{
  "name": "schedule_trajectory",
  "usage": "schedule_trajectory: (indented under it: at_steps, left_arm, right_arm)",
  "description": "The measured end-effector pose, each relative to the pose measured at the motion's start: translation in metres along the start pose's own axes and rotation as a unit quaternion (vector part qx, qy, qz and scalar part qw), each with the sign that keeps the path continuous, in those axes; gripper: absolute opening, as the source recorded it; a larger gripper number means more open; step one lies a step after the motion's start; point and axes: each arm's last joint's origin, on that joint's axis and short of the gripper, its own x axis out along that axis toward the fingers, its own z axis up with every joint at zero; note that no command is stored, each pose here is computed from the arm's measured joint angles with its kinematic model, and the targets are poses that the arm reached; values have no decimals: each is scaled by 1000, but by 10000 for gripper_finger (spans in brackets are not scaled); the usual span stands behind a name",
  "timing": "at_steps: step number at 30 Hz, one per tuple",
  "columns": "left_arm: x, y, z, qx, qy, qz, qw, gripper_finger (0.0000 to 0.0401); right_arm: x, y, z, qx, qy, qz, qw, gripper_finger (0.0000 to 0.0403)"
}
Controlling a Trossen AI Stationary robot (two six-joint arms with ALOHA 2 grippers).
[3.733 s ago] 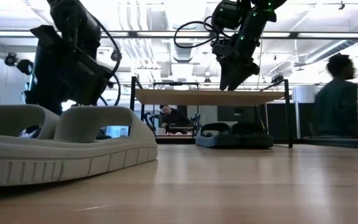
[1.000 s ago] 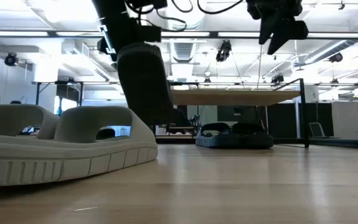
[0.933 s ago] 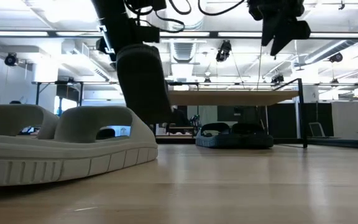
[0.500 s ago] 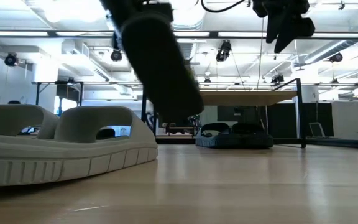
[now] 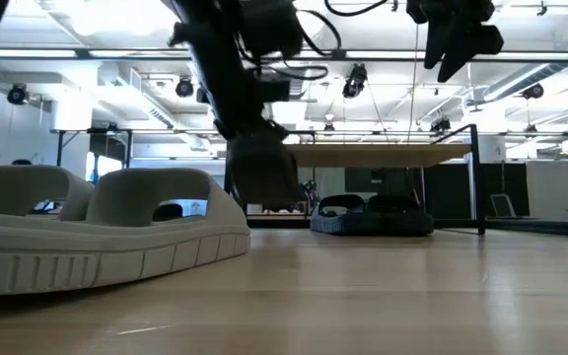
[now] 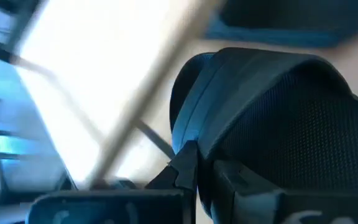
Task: Pick and place slides into the shelf
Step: Put the black slide under the shelf
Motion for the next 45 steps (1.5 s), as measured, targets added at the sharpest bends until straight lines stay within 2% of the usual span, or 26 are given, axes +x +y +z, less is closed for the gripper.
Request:
schedule_trajectory:
  at_steps: [6, 15, 19, 27, 34, 37, 45]
  left_arm:
    - [29, -1, 1, 15, 25, 44, 999, 0]
    - [27, 17, -9, 17, 59, 89, 994, 0]
    - [27, 17, -11, 19, 68, 82, 994, 0]
    - [23, 13, -10, -42, 68, 55, 995, 0]
    - [24, 8, 5, 31, 18, 33, 999, 0]
    - [31, 12, 2, 52, 28, 51, 997, 0]
    - [46, 24, -8, 63, 60, 72, 994, 0]
  right_arm:
    - [-1, -2, -1, -2, -4, -10, 1000, 196]
    - [-3, -6, -3, -8, -11, -35, 999, 196]
    - [-2, -6, -3, -9, -12, -40, 999, 196]
    - [-1, -6, -4, -14, -10, -41, 999, 196]
    - [-1, -6, -4, -15, -10, -41, 999, 196]
    - [-1, -6, -4, -15, -10, -41, 999, 196]
    - [-1, -7, -5, -14, -6, -44, 999, 196]
